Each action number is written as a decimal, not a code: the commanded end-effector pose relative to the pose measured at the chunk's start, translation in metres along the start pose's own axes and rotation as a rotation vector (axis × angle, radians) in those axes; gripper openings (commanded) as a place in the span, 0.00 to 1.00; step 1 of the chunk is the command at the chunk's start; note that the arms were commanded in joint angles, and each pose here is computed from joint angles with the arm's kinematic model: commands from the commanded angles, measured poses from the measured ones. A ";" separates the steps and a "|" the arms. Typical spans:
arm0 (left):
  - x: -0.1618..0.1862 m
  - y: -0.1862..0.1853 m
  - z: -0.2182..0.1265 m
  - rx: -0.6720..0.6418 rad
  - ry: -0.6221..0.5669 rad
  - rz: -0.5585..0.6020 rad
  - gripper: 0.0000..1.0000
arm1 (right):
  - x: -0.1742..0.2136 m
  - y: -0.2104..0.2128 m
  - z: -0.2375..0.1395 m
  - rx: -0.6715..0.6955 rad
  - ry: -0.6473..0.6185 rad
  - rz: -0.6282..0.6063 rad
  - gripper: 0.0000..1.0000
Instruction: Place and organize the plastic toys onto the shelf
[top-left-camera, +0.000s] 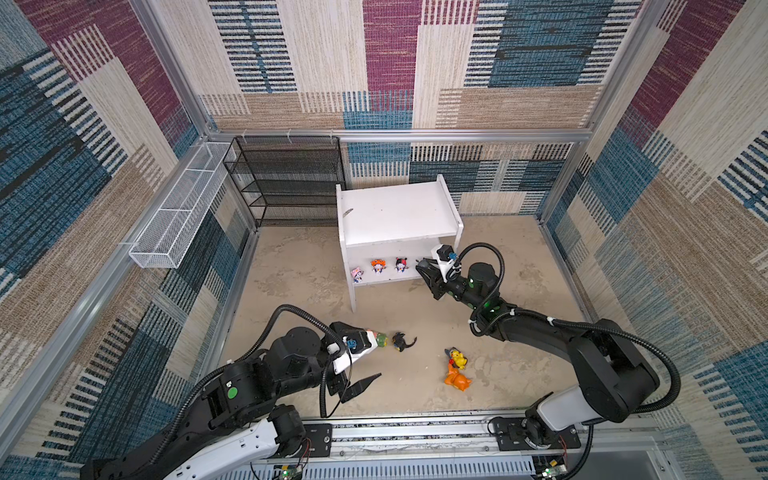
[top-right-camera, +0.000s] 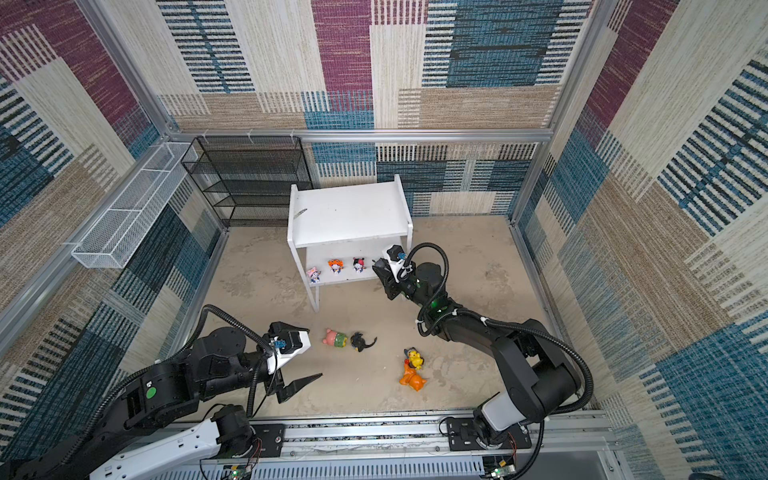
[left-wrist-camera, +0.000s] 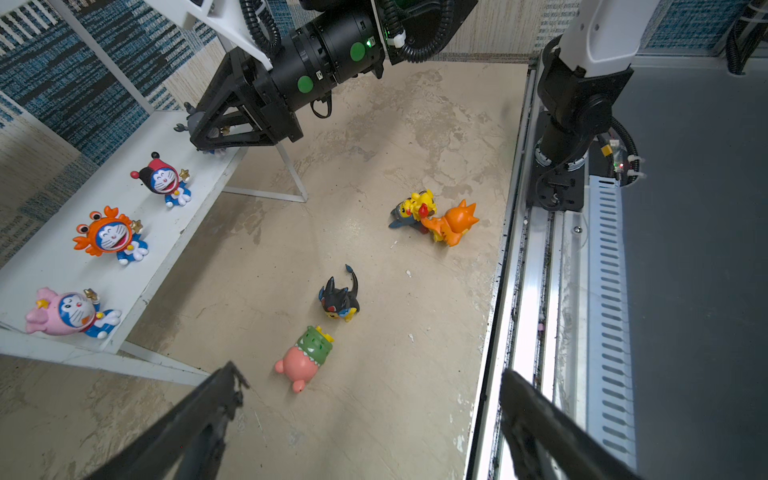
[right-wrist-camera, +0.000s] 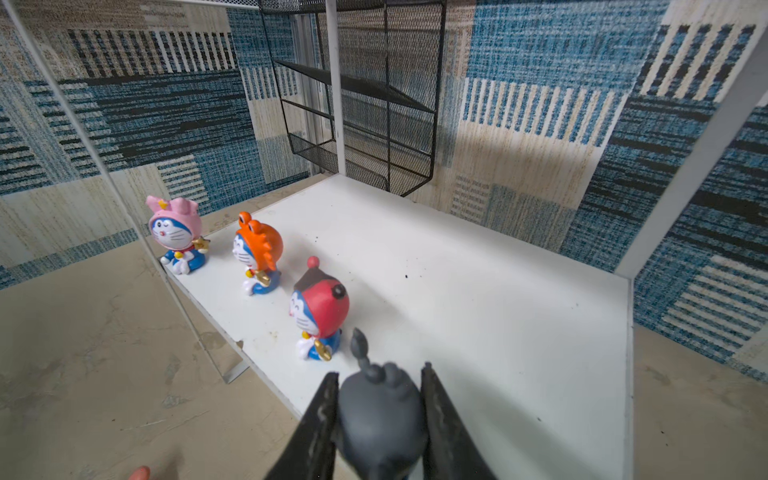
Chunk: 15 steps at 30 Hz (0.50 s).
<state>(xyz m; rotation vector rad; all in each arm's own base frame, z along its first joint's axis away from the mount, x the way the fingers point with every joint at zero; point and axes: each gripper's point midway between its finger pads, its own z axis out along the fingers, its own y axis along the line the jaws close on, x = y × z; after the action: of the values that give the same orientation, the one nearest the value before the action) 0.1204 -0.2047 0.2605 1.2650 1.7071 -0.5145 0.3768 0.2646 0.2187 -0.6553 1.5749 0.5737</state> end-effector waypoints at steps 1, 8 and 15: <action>-0.007 0.000 0.000 0.006 -0.029 0.000 0.99 | -0.014 -0.005 0.000 0.027 -0.074 0.025 0.25; -0.009 0.001 -0.001 0.000 -0.037 -0.001 0.99 | -0.010 -0.006 0.003 0.029 -0.085 0.054 0.26; -0.021 0.023 0.002 -0.117 -0.057 -0.005 0.99 | -0.004 -0.005 0.004 0.025 -0.088 0.070 0.28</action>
<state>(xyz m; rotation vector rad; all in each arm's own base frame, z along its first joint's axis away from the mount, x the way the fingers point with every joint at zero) 0.1286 -0.2072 0.2642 1.2360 1.7021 -0.4873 0.3830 0.2634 0.2095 -0.5745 1.5791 0.6109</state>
